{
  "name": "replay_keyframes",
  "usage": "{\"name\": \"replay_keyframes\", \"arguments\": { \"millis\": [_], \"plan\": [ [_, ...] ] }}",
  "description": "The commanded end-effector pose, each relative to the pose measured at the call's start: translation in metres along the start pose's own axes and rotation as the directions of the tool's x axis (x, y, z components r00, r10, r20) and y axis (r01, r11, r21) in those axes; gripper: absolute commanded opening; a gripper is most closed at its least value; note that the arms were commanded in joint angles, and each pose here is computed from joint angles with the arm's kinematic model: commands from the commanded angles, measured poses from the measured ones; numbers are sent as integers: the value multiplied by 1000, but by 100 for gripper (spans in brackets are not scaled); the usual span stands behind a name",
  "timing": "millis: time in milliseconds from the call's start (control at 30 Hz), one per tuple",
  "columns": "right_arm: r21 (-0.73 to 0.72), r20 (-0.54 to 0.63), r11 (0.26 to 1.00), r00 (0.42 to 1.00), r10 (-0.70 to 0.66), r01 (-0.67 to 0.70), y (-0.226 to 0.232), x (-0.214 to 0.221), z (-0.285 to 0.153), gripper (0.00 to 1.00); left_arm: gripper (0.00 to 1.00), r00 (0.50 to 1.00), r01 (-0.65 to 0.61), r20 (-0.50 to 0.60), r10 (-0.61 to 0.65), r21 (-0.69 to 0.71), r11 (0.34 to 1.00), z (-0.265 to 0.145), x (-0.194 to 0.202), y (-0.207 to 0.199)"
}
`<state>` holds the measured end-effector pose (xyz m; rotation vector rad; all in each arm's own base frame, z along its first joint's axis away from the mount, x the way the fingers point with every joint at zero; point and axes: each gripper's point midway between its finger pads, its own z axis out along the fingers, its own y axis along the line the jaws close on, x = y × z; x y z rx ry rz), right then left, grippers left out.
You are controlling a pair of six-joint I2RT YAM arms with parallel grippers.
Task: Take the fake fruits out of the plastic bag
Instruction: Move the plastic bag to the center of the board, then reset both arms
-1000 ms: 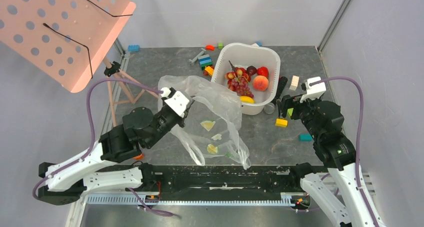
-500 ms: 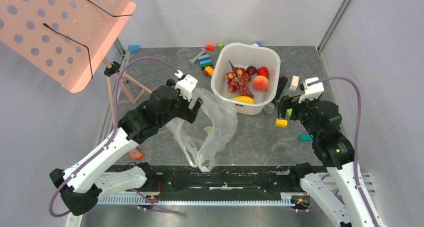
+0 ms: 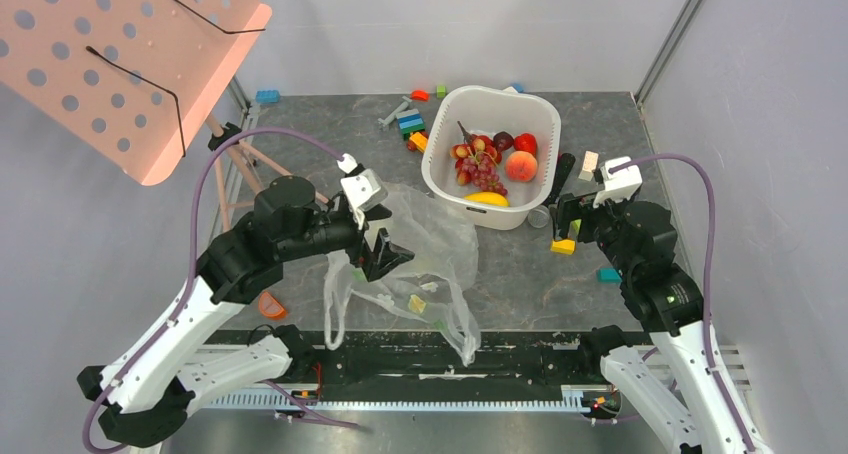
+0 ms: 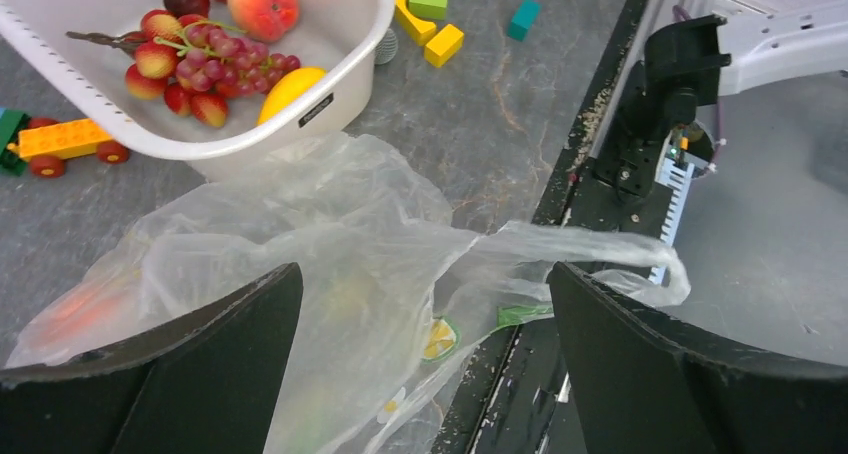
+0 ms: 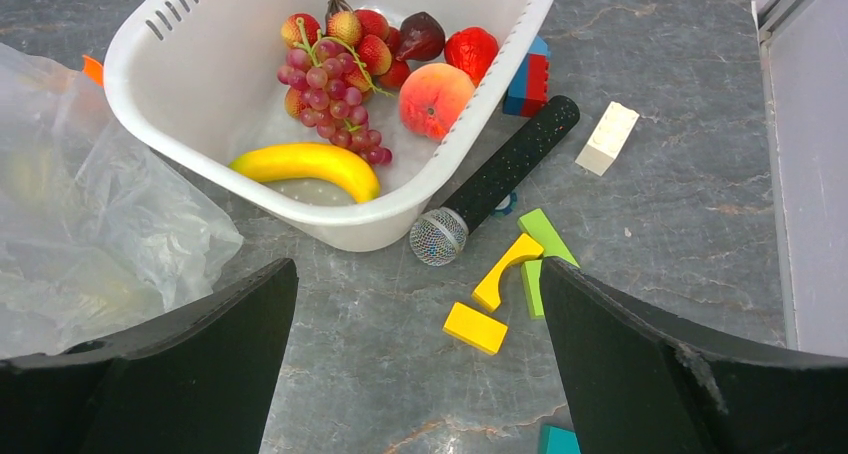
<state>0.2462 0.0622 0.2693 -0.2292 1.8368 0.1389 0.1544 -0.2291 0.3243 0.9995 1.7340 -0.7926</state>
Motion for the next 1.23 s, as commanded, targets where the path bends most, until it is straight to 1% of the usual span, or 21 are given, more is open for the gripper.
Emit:
{"name": "replay_keyframes", "arguments": {
  "millis": [0, 33, 100, 167, 200, 233, 267, 400, 500, 567, 667, 733, 833, 967, 1200],
  "plan": [
    [-19, 31, 1000, 1000, 3, -2, 4, -4, 3, 94, 100, 1000, 13, 9, -13, 32, 999, 3, -3, -5],
    [-21, 30, 1000, 1000, 5, -4, 4, -3, 4, 94, 100, 1000, 29, 9, -29, -29, 999, 7, -1, 7],
    [-21, 20, 1000, 1000, 4, -4, 4, 3, 5, 94, 100, 994, 108, 27, -105, -168, 980, 14, 5, 31],
    [-6, 6, 1000, 1000, 3, -3, 2, 10, 8, 94, 100, 986, 165, 69, -151, -300, 940, 18, 14, 55],
    [0, 0, 1000, 1000, 3, -3, 1, 13, 8, 94, 100, 980, 196, 100, -171, -374, 907, 15, 17, 69],
    [4, -8, 1000, 1000, 25, -25, 1, 17, 9, 95, 100, 973, 227, 133, -188, -430, 874, 10, 20, 78],
    [7, -11, 1000, 1000, 28, -28, 1, 20, 9, 95, 100, 964, 264, 165, -210, -458, 849, 7, 22, 83],
    [6, -3, 1000, 1000, 29, -29, 1, 32, 9, 98, 100, 937, 330, 278, -213, -494, 805, -15, 27, 88],
    [8, 0, 1000, 1000, 30, -30, 1, 39, 8, 98, 100, 936, 324, 301, -183, -526, 787, -29, 37, 92],
    [14, -1, 999, 999, 32, -32, 0, 42, 7, 98, 100, 942, 314, 282, -181, -556, 769, -34, 49, 95],
    [22, 2, 1000, 1000, 22, -22, -2, 48, 6, 98, 100, 955, 294, 220, -201, -593, 749, -34, 71, 99],
    [35, 7, 999, 1000, 13, -14, -5, 50, 5, 98, 100, 956, 294, 181, -232, -639, 711, -33, 88, 105],
    [62, 21, 998, 1000, -21, 19, -11, 51, 1, 98, 100, 960, 268, 123, -253, -673, 690, -35, 97, 108],
    [90, 53, 996, 998, -20, 15, -16, 51, -2, 98, 100, 966, 238, 103, -237, -712, 661, -42, 109, 114],
    [91, 75, 996, 997, -8, 1, -16, 51, -4, 98, 100, 966, 240, 109, -234, -717, 655, -46, 110, 114]
  ]
}}
